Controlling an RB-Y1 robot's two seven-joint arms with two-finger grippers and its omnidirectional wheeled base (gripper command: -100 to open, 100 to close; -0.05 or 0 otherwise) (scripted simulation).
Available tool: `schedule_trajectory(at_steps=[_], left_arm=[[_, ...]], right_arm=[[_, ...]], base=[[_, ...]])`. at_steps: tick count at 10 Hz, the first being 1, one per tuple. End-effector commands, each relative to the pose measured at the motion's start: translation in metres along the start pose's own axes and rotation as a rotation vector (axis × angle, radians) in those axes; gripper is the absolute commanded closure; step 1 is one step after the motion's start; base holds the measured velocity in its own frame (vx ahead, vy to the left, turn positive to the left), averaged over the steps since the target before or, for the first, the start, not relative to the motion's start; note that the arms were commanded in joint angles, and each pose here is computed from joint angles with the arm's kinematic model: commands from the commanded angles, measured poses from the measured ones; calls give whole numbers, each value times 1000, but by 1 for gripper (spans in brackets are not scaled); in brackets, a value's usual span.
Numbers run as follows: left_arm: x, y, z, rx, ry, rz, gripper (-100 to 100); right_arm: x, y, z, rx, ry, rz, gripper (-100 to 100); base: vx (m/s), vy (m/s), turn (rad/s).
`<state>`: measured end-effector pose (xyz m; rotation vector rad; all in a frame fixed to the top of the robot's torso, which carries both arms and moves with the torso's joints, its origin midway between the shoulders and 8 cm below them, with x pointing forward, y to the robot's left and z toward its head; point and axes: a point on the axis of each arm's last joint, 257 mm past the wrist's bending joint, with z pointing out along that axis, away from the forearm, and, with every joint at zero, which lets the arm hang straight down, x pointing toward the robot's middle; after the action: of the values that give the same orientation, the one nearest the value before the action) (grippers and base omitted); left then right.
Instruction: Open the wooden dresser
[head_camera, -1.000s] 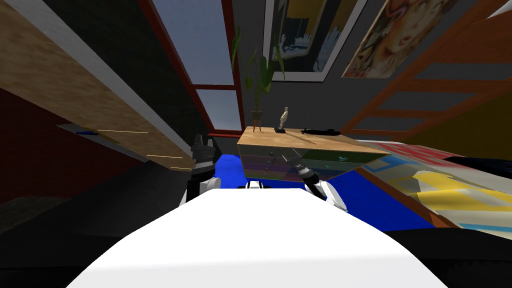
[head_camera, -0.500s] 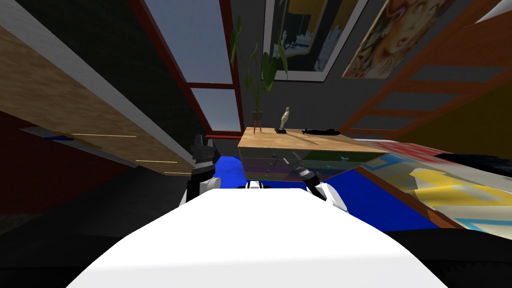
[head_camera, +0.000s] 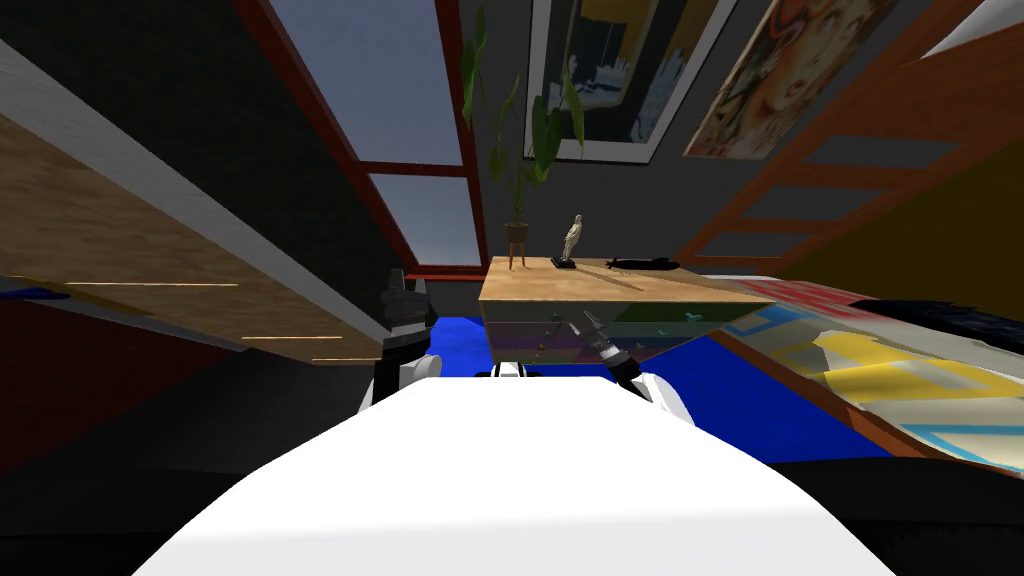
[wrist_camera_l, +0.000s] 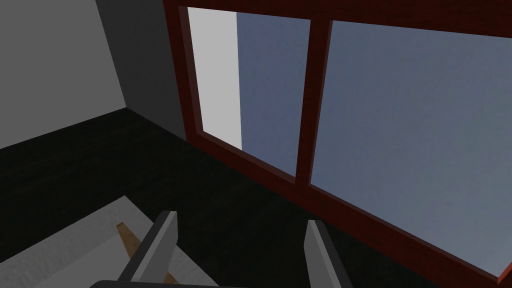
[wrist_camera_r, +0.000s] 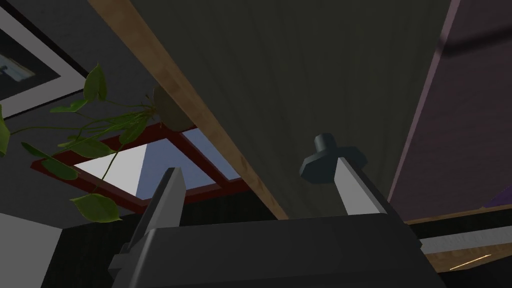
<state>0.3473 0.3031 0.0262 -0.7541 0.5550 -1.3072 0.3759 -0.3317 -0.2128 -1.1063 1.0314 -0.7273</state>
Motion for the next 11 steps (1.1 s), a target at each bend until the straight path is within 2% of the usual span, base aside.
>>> schedule_trajectory(at_steps=[1, 4, 6, 8, 9, 10, 11], left_arm=[[0, 0, 0, 0, 0, 0, 0], [0, 0, 0, 0, 0, 0, 0], [0, 0, 0, 0, 0, 0, 0], [0, 0, 0, 0, 0, 0, 0], [0, 0, 0, 0, 0, 0, 0], [0, 0, 0, 0, 0, 0, 0], [0, 0, 0, 0, 0, 0, 0]], right_arm=[[11, 24, -10, -35, 41, -58, -100], [12, 49, -18, -46, 79, -58, -100], [6, 64, -19, -36, 101, -30, -100], [0, 72, -17, -23, 114, -2, -100], [2, 69, -17, -27, 110, -11, -100], [9, 67, -5, -19, 136, -12, -100], [13, 66, 1, -15, 148, -13, -100]], base=[[85, 93, -68], [69, 84, -54], [46, 46, -21], [22, 21, -12], [4, 6, -1], [-52, -27, 172], [-96, -45, 212]])
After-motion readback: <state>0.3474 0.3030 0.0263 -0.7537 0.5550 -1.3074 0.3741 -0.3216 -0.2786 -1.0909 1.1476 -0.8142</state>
